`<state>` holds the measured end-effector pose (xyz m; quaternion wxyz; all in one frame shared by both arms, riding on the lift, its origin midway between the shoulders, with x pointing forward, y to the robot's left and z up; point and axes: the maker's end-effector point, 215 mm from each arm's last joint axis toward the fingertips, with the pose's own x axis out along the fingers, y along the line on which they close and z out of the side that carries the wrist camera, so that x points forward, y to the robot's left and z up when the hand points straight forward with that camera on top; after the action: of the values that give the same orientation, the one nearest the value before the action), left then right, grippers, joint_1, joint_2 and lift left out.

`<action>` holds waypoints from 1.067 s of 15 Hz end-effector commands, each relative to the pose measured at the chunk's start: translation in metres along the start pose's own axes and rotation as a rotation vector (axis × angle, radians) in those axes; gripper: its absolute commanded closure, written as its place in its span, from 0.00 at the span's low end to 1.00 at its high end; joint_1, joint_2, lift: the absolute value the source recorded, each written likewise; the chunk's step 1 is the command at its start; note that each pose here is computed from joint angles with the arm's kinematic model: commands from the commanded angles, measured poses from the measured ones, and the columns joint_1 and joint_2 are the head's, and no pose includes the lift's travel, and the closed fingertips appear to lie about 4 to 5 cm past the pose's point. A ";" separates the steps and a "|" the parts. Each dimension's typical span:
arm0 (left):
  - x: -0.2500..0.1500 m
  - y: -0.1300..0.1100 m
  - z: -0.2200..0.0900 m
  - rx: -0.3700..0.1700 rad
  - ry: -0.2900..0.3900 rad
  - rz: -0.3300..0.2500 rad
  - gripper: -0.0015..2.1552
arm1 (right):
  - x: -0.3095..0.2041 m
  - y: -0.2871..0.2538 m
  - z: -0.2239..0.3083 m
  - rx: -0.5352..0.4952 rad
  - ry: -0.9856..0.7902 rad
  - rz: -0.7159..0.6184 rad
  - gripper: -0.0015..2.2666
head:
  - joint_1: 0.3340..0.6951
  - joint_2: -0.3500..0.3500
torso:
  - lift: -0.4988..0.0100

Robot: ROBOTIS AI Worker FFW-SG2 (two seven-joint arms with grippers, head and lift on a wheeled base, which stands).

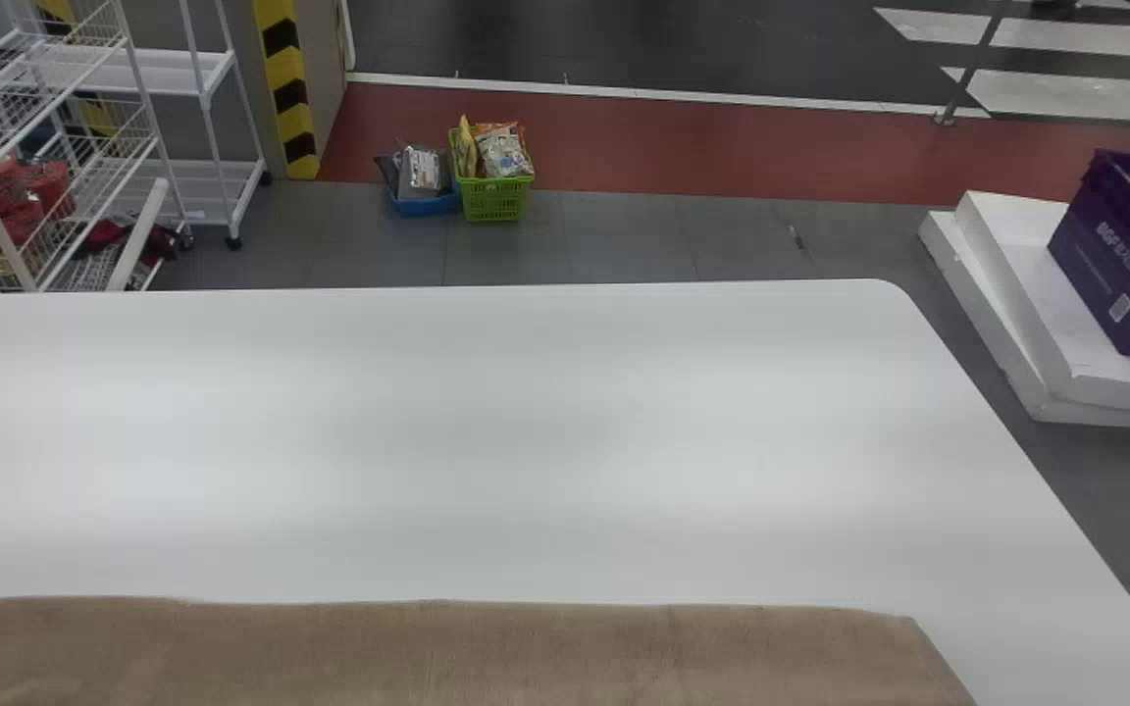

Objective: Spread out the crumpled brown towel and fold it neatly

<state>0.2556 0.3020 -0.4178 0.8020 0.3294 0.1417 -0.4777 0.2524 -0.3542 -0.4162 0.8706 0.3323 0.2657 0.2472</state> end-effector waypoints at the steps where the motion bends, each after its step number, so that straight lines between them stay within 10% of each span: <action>1: 0.000 0.000 0.000 -0.003 -0.001 0.002 0.79 | -0.004 0.001 0.000 -0.010 0.002 -0.007 0.45 | 1.00 0.32 | 0.73; 13: 0.001 -0.003 -0.004 -0.010 -0.002 0.001 0.79 | -0.014 -0.006 -0.010 -0.092 0.057 -0.062 0.45 | 1.00 0.29 | 0.73; 14: 0.002 -0.003 -0.004 -0.012 -0.003 0.001 0.78 | -0.012 -0.008 -0.013 -0.116 0.078 -0.071 0.42 | 1.00 0.29 | 0.73; 16: 0.001 -0.002 -0.002 -0.015 -0.016 0.007 0.45 | -0.011 -0.010 -0.016 -0.136 0.092 -0.078 0.08 | 1.00 0.29 | 0.73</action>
<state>0.2545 0.3032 -0.4219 0.8048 0.3240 0.1412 -0.4769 0.2377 -0.3614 -0.4278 0.8866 0.2574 0.2982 0.2423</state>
